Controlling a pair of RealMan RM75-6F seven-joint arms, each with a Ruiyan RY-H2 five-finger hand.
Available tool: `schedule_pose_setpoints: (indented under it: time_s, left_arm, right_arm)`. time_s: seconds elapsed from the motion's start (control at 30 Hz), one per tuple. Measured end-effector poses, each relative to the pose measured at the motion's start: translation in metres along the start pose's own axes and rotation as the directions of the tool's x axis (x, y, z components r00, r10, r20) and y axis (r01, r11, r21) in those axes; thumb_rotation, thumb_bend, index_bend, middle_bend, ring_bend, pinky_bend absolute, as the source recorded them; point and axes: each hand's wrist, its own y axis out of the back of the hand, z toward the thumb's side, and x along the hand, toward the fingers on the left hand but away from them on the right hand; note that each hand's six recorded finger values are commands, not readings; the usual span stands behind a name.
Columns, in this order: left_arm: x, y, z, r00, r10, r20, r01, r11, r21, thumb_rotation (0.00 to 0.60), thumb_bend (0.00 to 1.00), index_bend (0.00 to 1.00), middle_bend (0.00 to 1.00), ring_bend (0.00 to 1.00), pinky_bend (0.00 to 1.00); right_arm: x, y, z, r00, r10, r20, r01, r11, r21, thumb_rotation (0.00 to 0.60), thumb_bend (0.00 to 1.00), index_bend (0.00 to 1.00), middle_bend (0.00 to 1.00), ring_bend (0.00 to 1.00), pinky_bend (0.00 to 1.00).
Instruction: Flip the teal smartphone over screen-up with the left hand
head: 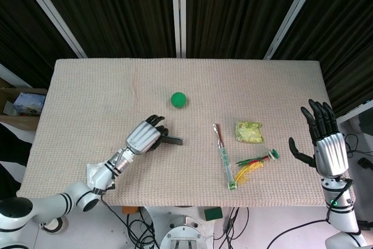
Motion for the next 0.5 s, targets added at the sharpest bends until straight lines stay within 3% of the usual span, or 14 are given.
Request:
schedule_pose_setpoints:
  time_s: [0.07,0.13,0.2,0.43,0.5]
  left_arm:
    - [0.005,0.002,-0.003,1.0,0.01,-0.009,-0.01,1.0,0.003,0.6,0.46,0.31,0.37,0.17,0.23]
    - [0.009,0.004,-0.006,1.0,0.023,-0.019,-0.023,1.0,0.008,0.6,0.38,0.14,0.15,0.11,0.22]
    - [0.011,0.007,-0.007,0.999,0.043,-0.026,-0.042,0.999,0.008,0.6,0.31,0.05,0.03,0.06,0.21]
    - [0.009,0.03,-0.022,0.978,0.19,-0.086,-0.188,0.982,0.027,0.6,0.28,0.02,0.0,0.01,0.19]
    - [0.004,0.033,-0.027,0.975,0.198,-0.099,-0.195,0.98,0.038,0.6,0.27,0.02,0.0,0.01,0.19]
  right_arm:
    - [0.0,-0.001,-0.001,1.0,0.002,0.004,-0.002,1.0,0.001,0.51,0.46,0.0,0.0,0.0,0.0]
    - [0.0,-0.002,-0.003,1.0,0.003,0.008,-0.003,1.0,0.001,0.511,0.46,0.0,0.0,0.0,0.0]
    - [0.0,-0.002,-0.004,1.0,0.001,0.012,-0.002,1.0,0.001,0.511,0.46,0.0,0.0,0.0,0.0]
    - [0.002,-0.001,-0.005,1.0,0.001,0.016,-0.001,1.0,0.001,0.508,0.46,0.0,0.0,0.0,0.0]
    - [0.004,-0.001,-0.006,1.0,0.005,0.018,-0.005,1.0,0.003,0.509,0.46,0.0,0.0,0.0,0.0]
